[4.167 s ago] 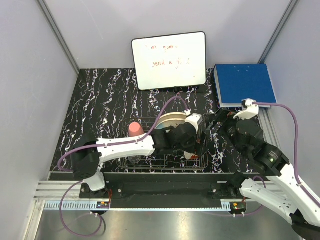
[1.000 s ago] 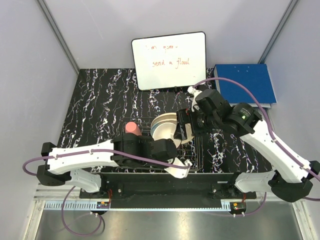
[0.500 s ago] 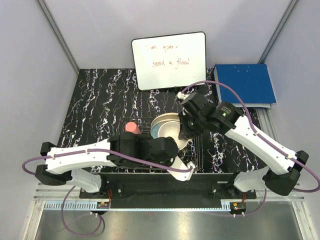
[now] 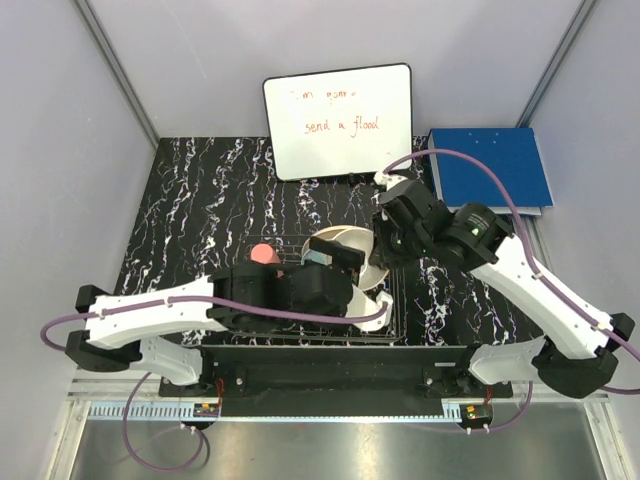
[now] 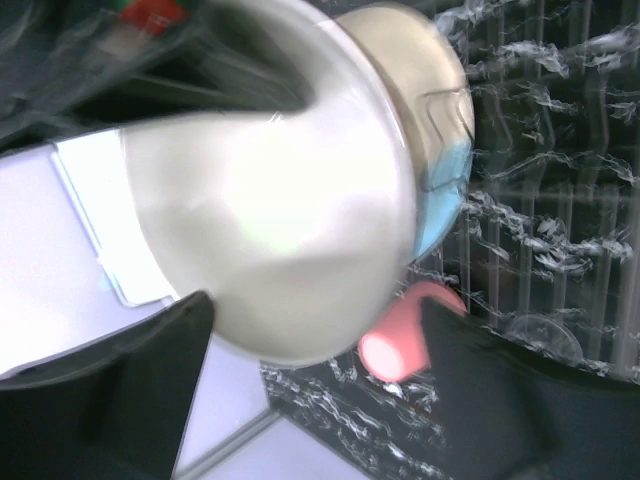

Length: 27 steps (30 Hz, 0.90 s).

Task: Unload the mixed dishes from the dish rack
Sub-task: Pick up the bowl from the dish rack, then place the bowl at the center of the board.

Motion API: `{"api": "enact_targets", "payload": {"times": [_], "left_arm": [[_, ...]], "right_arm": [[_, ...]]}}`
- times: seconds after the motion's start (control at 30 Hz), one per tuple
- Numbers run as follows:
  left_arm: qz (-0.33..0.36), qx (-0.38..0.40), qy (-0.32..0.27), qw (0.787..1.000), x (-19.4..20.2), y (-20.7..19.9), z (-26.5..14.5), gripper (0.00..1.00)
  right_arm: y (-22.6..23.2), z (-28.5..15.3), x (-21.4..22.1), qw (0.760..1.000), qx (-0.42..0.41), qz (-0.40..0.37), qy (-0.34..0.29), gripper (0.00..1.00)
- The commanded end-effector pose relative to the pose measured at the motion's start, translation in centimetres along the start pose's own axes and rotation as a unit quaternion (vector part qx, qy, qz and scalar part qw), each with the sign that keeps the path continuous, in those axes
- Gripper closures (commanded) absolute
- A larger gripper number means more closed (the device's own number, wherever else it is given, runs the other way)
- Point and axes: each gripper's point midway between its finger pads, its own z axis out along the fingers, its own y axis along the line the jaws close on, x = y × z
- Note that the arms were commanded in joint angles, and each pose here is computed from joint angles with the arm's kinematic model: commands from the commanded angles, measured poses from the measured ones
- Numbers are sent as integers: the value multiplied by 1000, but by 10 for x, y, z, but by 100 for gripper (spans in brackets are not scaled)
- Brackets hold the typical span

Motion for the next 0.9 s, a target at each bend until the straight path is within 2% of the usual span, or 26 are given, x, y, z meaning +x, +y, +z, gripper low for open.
{"api": "enact_targets", "payload": {"times": [0.0,0.07,0.13,0.17,0.27,0.37,0.4,0.47,0.5,0.57,0.6,0.67,0.73,0.77,0.83,0.87], "left_arm": [[-139,-182,18,973,23,77,-42,1],[-180,-223,32,958,36,94,-51,1],[-243,-267,33,932,48,110,-62,1],[-273,-300,54,912,65,120,-71,1],[-373,-358,50,855,91,137,-96,1],[-495,-383,0,780,112,144,-117,1],[-516,-385,-13,765,117,143,-122,1],[-559,-393,-43,729,133,143,-142,1],[-592,-391,-61,702,134,140,-141,1],[-627,-386,-98,670,139,136,-154,1],[-632,-380,-101,668,139,131,-151,1],[-647,-367,-123,657,138,125,-155,1],[-650,-354,-124,661,137,116,-147,1],[-656,-352,-128,656,139,113,-147,1],[-658,-344,-121,659,140,105,-138,1],[-665,-343,-125,652,140,102,-138,1]], "right_arm": [[-10,-51,-32,995,7,28,-99,100],[-21,-58,-40,990,36,47,-125,100],[-32,-67,-45,985,55,68,-150,100],[-43,-71,-50,978,79,93,-169,100],[-67,-80,-56,963,109,143,-201,100],[-103,-83,-65,944,141,195,-227,100],[-130,-82,-67,930,175,225,-233,100],[-153,-76,-73,919,187,255,-236,100],[-187,-64,-68,903,218,296,-220,100],[-205,-44,-71,897,176,348,-208,100],[-235,-27,-57,881,191,391,-185,100],[-262,-4,-47,862,200,435,-168,100],[-285,1,-41,838,216,471,-169,100],[-295,9,-38,831,222,481,-168,100],[-317,8,-33,812,243,502,-173,100],[-328,16,-28,806,248,512,-165,100]]}}
